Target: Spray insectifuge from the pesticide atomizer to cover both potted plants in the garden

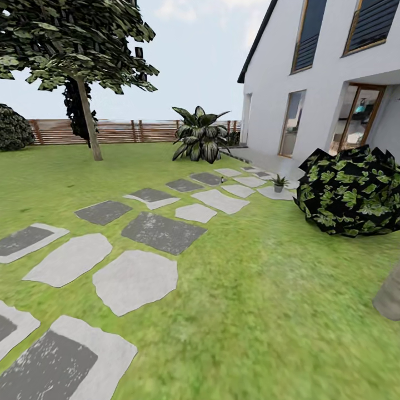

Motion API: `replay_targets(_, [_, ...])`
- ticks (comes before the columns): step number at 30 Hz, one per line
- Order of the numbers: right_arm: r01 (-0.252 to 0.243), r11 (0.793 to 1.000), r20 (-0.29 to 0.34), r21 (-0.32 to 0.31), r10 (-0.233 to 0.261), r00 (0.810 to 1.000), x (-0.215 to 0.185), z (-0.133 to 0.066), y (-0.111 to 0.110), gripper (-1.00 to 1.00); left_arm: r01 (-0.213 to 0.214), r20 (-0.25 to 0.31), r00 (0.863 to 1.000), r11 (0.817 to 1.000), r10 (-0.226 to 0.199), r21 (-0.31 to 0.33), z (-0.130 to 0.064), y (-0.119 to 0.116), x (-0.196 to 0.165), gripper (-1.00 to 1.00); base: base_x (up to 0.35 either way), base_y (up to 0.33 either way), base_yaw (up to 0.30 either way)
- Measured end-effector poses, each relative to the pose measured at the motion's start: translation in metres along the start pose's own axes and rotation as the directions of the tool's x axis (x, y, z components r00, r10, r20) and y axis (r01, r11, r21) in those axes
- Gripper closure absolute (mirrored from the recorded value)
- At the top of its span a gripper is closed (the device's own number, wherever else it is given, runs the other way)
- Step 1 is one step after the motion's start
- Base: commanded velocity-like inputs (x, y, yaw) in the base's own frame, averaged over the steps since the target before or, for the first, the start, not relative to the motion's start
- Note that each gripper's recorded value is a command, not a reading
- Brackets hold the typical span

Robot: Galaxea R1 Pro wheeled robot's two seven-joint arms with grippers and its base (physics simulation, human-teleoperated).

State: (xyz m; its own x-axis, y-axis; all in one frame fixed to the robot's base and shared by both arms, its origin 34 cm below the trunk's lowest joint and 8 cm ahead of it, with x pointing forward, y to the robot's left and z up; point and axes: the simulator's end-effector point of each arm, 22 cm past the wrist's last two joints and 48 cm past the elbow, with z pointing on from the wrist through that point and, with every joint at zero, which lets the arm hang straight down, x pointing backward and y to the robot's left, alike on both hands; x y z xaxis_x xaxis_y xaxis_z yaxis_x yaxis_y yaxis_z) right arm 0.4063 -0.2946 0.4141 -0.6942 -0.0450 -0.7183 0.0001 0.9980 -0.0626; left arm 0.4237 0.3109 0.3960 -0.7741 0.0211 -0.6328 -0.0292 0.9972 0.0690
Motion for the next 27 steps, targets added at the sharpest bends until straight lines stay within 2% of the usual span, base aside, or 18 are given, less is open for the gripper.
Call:
replay_targets(11, [0.001, 1.0, -0.017, -0.001, -0.001, 1.0, 0.0069, -0.0004, 0.0003, -1.0, -0.001, -0.017, 1.0, 1.0, 0.001, 0.001, 0.0004, -0.0003, 0.0073, -1.0, 0.339, 0.009, 0.0])
replay_targets(27, [0.001, 1.0, -0.02, -0.001, -0.001, 1.0, 0.0083, -0.0005, 0.0004, -1.0, -0.001, -0.02, 1.0, 1.0, 0.001, 0.001, 0.0005, -0.0004, 0.0087, -1.0, 0.32, 0.146, 0.0])
